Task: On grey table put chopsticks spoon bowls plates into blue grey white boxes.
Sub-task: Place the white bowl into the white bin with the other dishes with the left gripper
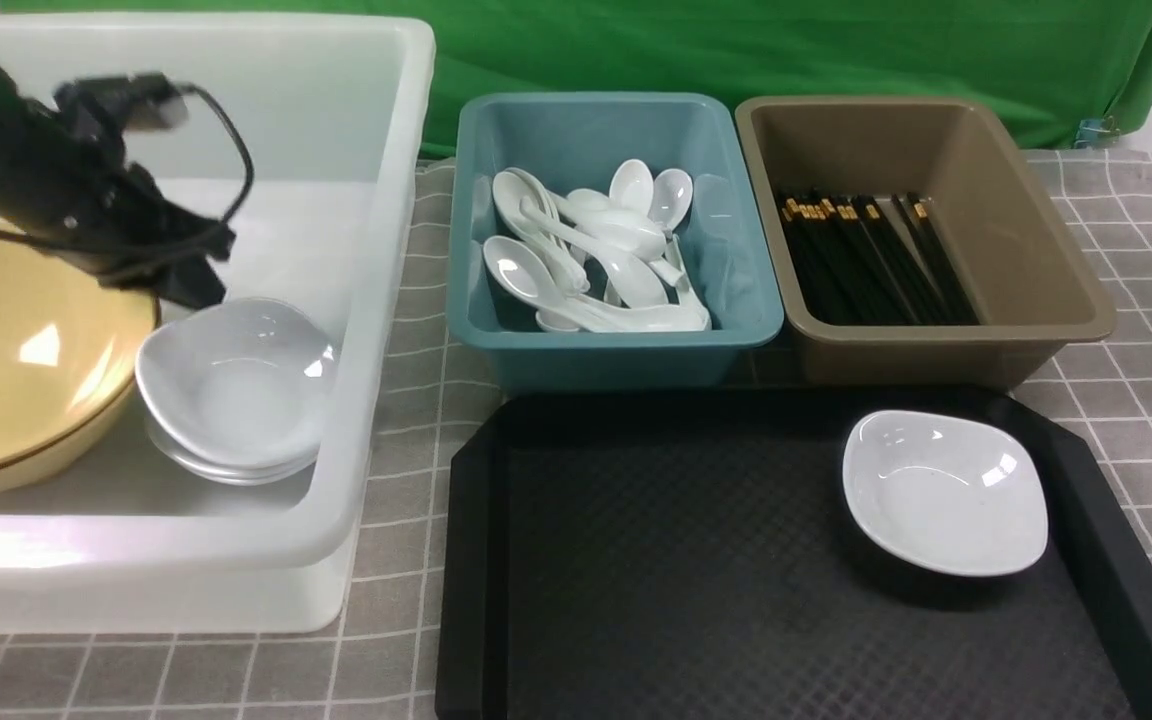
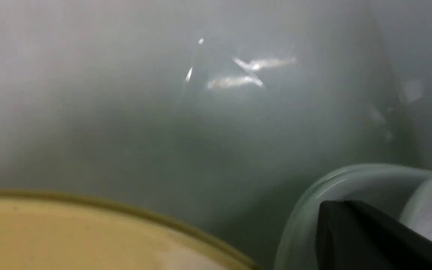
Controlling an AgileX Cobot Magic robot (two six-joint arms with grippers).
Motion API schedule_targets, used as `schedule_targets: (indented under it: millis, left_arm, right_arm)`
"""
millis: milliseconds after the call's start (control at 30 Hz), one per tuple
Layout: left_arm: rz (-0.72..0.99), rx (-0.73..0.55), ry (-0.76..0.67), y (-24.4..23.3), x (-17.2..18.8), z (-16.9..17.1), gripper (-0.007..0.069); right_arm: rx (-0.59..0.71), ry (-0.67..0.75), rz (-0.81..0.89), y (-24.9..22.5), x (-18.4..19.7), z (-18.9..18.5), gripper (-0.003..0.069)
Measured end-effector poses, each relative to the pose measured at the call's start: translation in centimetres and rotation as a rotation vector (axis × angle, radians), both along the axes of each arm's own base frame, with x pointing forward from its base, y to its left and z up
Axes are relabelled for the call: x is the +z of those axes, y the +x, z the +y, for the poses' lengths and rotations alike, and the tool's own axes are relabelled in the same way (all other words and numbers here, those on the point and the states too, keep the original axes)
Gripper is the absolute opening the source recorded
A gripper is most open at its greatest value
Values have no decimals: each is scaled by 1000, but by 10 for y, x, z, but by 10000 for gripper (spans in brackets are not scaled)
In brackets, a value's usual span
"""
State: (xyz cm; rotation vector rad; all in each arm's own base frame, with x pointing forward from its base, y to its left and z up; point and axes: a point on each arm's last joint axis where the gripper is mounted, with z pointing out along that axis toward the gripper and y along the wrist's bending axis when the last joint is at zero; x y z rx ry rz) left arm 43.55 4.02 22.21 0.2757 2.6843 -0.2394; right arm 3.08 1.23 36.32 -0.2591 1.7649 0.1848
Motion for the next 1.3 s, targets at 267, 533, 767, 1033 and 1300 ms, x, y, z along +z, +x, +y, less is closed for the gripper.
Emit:
schedule_targets:
  millis: [267, 533, 767, 1033, 1300]
  left_arm:
    - [-11, 101, 121, -2, 8, 15, 1]
    - [-59, 167, 280, -12, 33, 40, 1]
    - [-108, 132, 237, -24, 61, 33, 1]
    - [3, 86, 186, -17, 18, 25, 1]
    - [37, -95, 186, -2, -15, -27, 1]
  right_arm:
    - [-3, 8, -32, 1, 3, 0, 125]
    - [-5, 4, -33, 1, 3, 0, 132]
    - [-5, 2, -33, 1, 3, 0, 134]
    - [-4, 1, -32, 1, 3, 0, 137]
    - [-4, 1, -32, 1, 3, 0, 137]
